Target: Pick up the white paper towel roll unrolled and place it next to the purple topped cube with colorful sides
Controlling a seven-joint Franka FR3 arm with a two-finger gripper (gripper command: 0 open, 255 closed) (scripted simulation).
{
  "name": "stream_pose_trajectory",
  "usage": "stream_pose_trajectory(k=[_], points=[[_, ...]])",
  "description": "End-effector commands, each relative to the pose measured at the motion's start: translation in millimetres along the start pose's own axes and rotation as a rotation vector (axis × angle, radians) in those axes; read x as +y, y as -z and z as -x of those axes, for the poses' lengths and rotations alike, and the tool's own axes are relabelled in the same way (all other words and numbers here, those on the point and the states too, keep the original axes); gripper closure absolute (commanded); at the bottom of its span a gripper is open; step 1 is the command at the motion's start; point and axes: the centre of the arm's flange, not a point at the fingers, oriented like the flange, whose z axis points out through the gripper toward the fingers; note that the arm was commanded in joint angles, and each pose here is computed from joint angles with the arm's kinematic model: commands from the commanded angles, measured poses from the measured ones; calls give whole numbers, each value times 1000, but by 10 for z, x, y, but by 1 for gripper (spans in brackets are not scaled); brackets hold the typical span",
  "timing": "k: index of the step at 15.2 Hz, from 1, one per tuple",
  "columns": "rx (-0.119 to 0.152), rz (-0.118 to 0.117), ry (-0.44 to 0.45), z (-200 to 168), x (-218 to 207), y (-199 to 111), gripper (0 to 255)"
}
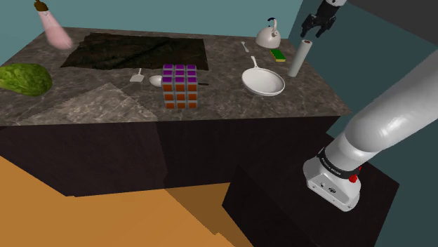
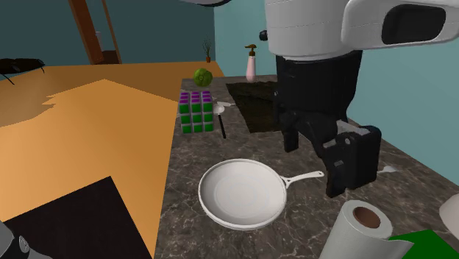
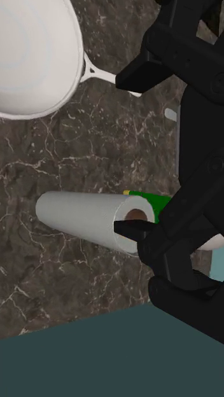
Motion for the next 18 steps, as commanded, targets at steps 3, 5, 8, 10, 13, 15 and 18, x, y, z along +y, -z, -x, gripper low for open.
stream_pose_trajectory(k=[3, 5, 8, 10, 13, 15, 18], points=[[-6, 14, -42, -197, 392, -283, 0], [-8, 19, -58, -265, 554, -385, 0], [-8, 19, -58, -264, 557, -543, 0], [-8, 19, -58, -263, 559, -649, 0], [-8, 19, -58, -262, 562, -785, 0], [-8, 19, -58, -262, 562, -785, 0], [-8, 19, -58, -262, 562, -785, 0]])
